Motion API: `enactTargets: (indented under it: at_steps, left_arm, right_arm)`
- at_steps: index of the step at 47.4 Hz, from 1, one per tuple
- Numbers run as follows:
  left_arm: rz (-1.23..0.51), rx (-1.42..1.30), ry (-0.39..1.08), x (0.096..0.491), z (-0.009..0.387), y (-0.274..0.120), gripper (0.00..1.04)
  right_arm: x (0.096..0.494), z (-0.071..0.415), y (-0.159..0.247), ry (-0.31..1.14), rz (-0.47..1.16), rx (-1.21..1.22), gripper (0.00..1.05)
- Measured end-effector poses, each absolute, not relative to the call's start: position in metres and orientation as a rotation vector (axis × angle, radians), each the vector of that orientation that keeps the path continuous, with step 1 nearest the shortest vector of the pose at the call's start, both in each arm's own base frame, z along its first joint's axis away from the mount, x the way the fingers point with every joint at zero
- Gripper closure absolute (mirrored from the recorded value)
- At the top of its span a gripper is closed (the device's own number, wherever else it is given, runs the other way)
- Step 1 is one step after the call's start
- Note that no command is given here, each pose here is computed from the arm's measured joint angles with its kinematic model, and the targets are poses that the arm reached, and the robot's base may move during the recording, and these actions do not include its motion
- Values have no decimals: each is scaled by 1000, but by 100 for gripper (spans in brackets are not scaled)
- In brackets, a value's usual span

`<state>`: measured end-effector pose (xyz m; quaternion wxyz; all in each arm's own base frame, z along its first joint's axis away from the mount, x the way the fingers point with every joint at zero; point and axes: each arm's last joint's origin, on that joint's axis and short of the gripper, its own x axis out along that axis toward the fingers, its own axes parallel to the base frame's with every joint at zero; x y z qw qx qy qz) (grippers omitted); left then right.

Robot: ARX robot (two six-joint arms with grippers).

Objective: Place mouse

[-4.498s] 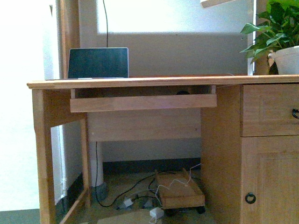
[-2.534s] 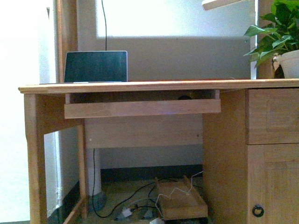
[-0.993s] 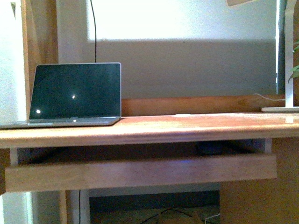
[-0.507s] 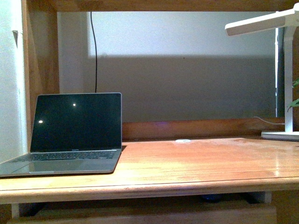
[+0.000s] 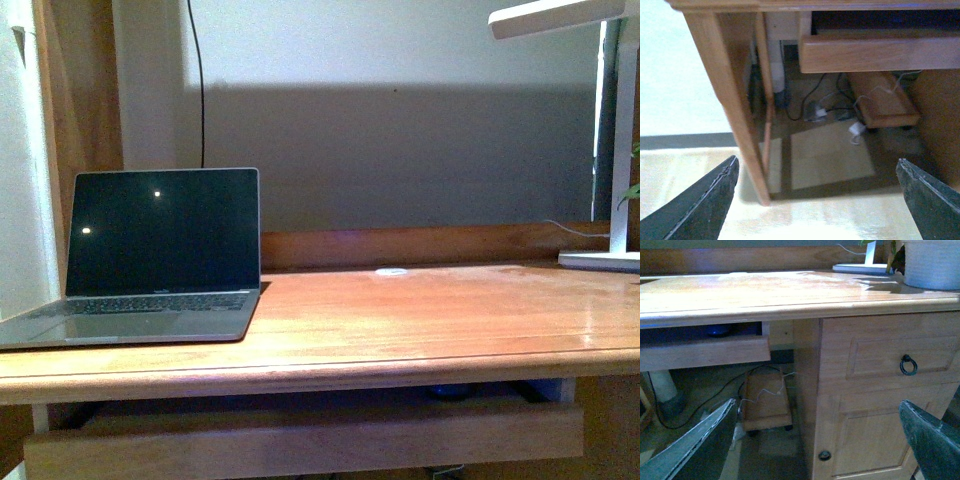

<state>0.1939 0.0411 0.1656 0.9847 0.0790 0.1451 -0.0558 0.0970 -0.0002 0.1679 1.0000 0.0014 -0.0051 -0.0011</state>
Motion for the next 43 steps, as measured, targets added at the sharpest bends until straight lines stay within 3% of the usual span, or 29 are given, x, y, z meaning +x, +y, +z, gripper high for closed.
enactTargets:
  at_steps: [8, 19, 43]
  left_arm:
    - [-140, 606, 201, 247, 156, 51, 8]
    - [-268, 953, 95, 284, 138, 38, 8]
    - [-405, 1219, 19, 336, 118, 24, 8]
  right_arm:
    - [97, 168, 0, -10, -2, 3, 7]
    - [97, 168, 0, -10, -2, 3, 7]
    - [97, 168, 0, -10, -2, 3, 7]
